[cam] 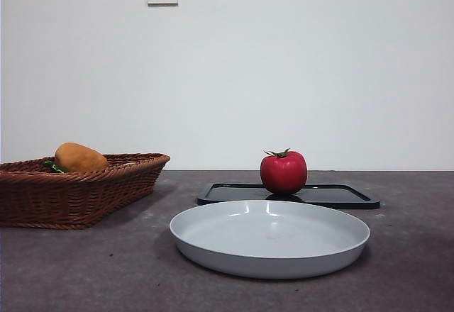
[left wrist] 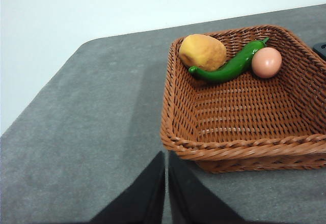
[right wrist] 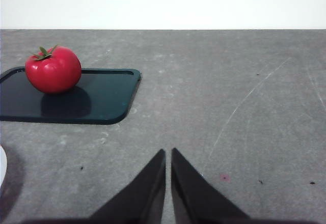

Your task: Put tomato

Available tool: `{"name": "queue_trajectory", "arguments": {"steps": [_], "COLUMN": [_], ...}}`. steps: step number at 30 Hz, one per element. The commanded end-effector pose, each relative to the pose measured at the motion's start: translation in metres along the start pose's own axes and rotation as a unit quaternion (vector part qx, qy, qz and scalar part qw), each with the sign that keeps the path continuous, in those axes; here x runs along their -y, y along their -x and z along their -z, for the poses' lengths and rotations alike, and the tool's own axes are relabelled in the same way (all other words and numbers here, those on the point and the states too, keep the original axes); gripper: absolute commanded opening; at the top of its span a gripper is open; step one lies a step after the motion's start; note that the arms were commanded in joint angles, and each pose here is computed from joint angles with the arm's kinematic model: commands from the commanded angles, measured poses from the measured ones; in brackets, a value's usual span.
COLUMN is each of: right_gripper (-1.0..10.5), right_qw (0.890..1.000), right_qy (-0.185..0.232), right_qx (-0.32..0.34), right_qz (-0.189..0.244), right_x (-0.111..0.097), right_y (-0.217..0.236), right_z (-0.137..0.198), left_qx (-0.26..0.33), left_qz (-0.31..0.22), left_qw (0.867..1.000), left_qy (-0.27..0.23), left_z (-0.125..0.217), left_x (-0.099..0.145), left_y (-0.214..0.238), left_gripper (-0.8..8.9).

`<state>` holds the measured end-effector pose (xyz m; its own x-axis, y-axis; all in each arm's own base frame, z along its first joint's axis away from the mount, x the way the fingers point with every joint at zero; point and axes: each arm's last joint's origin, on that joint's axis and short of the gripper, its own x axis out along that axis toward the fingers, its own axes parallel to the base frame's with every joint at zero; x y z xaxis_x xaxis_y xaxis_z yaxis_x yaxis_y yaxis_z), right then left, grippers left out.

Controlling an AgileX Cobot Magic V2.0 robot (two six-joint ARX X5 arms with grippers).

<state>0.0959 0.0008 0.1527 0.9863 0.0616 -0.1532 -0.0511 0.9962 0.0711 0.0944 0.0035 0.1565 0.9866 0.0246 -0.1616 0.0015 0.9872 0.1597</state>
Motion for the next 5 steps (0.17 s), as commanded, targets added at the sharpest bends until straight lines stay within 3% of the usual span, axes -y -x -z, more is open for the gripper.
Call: {"name": "queue_trajectory", "arguments": {"steps": [1,5], "right_gripper": [0.1,0.1], "right_qw": [1.0,1.0], "right_qy": [-0.007,-0.007], "right_qx": [0.003,0.003], "right_qz": [-0.001,-0.001], "right_x": [0.0,0.0], "right_y": [-0.0003,-0.0003], "right_z": [0.0005,0.0005], "left_qx": [-0.021,-0.021], "left_qz": [0.002,0.002], "left_qw": [1.0,1.0], "left_qy": [0.006,0.006], "left_z": [0.0059,0.0059], "left_x": [0.0007,0.0007], "left_y": [-0.0007,-0.0007], "left_gripper": [0.1,0.1]}}
